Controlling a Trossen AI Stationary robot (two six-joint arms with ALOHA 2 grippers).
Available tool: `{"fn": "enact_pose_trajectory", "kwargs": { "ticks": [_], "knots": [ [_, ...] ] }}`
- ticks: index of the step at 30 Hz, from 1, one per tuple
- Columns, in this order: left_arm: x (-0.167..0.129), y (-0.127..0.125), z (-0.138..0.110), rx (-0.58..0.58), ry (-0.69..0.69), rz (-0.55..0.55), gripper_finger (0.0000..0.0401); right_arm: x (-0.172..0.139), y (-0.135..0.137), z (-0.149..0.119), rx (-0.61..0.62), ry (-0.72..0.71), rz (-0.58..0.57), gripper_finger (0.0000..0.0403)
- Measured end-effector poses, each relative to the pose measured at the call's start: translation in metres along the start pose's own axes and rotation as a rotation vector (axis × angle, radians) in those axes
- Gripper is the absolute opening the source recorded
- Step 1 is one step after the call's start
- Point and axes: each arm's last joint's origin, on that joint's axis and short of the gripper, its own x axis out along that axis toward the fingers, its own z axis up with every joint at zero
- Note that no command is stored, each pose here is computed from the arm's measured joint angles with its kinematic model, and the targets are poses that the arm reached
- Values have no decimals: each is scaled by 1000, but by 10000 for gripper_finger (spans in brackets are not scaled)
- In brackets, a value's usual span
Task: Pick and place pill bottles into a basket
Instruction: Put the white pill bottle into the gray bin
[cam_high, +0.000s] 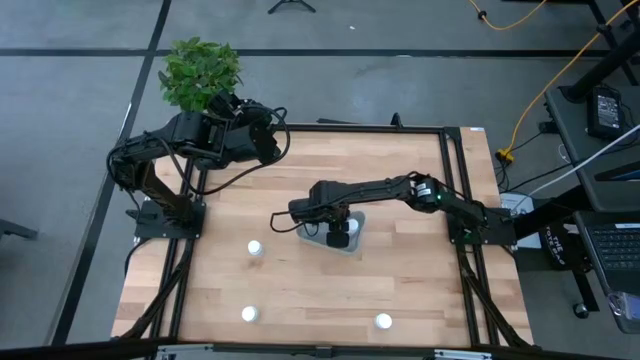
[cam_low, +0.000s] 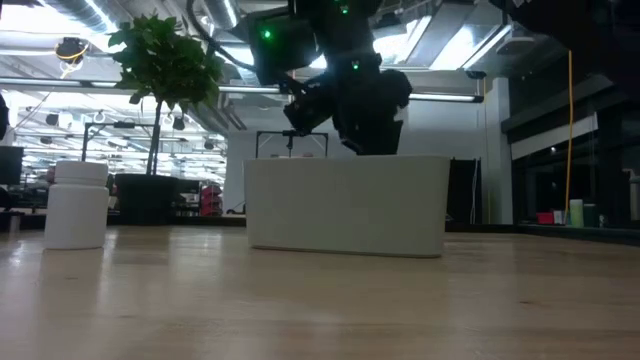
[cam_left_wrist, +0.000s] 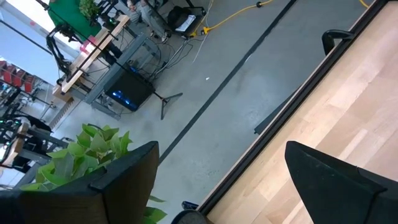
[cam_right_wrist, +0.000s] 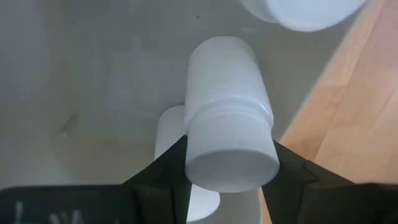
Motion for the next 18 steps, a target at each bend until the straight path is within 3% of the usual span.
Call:
{"fn": "enact_pose_trajectory", "kwargs": {
  "ticks": [18],
  "knots": [
    [0, 0, 0, 0, 0, 0, 342, 5, -5, 2, -39, 14, 15, 151]
  ]
}}
